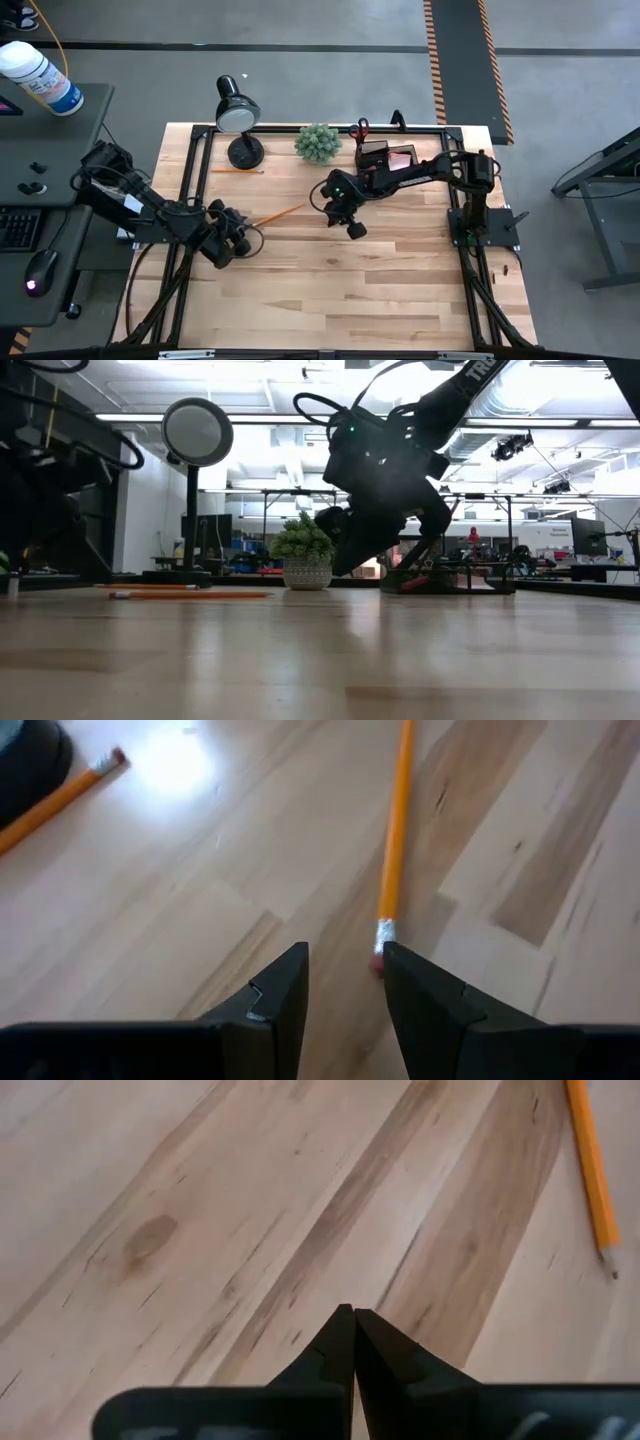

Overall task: Pick and place office supplies into organizer
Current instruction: Put the bottom orange pencil into the black desk organizer

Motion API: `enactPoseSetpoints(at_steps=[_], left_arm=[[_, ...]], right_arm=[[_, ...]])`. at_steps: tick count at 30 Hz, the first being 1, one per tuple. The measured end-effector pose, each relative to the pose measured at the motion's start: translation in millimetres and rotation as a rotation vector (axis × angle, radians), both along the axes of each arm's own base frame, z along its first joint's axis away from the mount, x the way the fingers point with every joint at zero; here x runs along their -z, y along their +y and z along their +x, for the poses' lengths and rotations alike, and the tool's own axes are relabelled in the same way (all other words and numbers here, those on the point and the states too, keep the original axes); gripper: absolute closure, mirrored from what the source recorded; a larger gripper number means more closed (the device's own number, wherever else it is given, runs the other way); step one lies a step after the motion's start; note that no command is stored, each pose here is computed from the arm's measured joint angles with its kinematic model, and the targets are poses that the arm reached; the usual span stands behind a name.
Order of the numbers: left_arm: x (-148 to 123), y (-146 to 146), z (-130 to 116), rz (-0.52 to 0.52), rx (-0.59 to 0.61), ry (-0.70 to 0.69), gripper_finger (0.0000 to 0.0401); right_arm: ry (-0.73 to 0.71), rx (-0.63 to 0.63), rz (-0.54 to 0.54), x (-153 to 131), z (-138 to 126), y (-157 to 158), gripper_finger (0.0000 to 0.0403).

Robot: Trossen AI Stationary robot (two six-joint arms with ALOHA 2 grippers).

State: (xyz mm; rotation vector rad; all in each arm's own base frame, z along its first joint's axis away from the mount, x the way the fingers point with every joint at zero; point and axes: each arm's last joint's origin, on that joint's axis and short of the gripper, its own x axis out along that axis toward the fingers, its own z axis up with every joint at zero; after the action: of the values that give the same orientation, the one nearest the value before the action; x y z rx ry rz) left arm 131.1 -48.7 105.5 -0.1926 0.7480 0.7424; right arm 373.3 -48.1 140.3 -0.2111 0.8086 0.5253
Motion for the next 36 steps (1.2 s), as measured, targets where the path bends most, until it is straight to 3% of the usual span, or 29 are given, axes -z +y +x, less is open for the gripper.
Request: enactPoseSetpoints(at_steps=[11, 17, 36], left_arm=[[9, 2, -4, -0.042, 0.008, -0.034, 0.0283], [10, 0, -1, -0.036, 0.056, -0.059, 0.0283], [16, 3, -5, -0.026, 0.047, -0.097, 0.0283]], right_arm=[[-0.012, -0.001, -0.002, -1, 1, 0, 0.0402], [-0.013, -0.001, -0.002, -1, 1, 0, 0.0402], [-0.030, -0.002, -0.005, -2, 2, 0, 0.0402]])
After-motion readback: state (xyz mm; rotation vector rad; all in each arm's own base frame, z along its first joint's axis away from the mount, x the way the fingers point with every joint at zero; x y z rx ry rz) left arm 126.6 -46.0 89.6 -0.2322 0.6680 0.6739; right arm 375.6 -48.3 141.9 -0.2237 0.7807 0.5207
